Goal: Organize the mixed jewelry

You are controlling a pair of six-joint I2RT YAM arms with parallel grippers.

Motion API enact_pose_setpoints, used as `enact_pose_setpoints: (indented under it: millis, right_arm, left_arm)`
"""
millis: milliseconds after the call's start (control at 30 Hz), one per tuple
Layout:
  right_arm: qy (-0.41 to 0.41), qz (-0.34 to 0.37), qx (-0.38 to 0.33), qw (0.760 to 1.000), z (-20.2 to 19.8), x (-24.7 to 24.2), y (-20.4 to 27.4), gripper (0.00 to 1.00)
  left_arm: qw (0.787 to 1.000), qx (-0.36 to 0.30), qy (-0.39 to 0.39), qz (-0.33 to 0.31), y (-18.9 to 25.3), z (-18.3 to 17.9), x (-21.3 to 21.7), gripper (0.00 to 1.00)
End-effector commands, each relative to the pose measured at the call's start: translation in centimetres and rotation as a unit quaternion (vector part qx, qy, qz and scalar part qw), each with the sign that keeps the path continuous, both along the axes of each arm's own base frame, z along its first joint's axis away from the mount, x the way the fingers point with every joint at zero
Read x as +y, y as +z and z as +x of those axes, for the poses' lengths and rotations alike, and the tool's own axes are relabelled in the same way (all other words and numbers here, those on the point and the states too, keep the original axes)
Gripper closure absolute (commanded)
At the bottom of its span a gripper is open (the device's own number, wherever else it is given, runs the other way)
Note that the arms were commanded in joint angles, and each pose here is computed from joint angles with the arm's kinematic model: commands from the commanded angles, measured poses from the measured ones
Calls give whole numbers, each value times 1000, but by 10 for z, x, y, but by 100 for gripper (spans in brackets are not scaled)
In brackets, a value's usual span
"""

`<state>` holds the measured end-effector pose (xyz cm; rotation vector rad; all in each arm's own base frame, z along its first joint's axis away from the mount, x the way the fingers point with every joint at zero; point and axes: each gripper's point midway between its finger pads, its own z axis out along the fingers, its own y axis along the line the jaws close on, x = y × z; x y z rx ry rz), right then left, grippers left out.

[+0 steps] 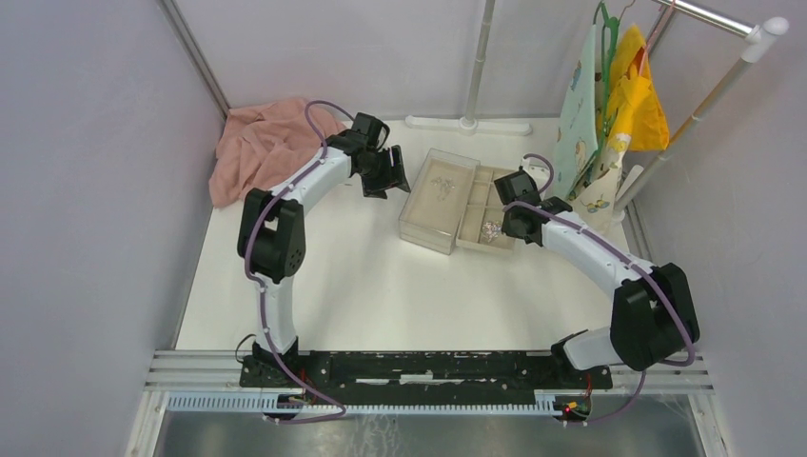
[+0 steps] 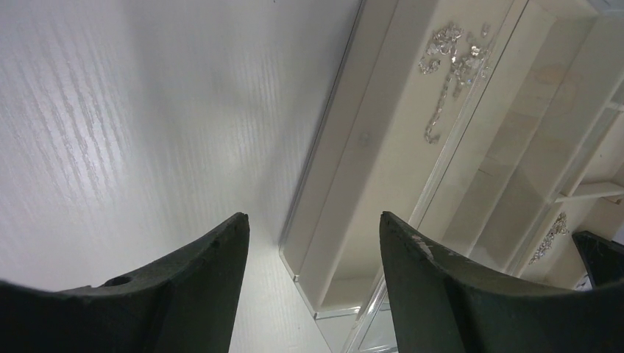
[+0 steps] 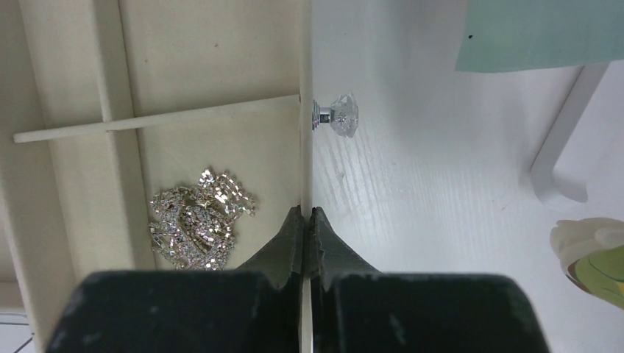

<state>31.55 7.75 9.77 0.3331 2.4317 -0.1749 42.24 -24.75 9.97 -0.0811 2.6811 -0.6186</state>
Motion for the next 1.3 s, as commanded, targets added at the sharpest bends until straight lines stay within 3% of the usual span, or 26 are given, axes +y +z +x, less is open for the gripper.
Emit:
enact_pose_setpoints:
  millis: [0, 600, 967, 1267]
  right_arm:
    - [-19, 38, -61, 997, 32, 14, 26, 100]
    - [-14, 89, -67, 994, 45, 35, 24, 100]
    - [51, 115, -68, 990, 57, 75, 29, 100]
    - [127, 87, -70, 986, 61, 108, 40, 100]
  left_arm:
    - [998, -23, -39, -30, 9, 7, -15, 28]
    - [998, -11, -54, -43, 3, 2, -21, 28]
    - [996, -17, -68, -56, 8, 6, -34, 28]
    - [995, -16, -80, -57, 8, 8, -48, 28]
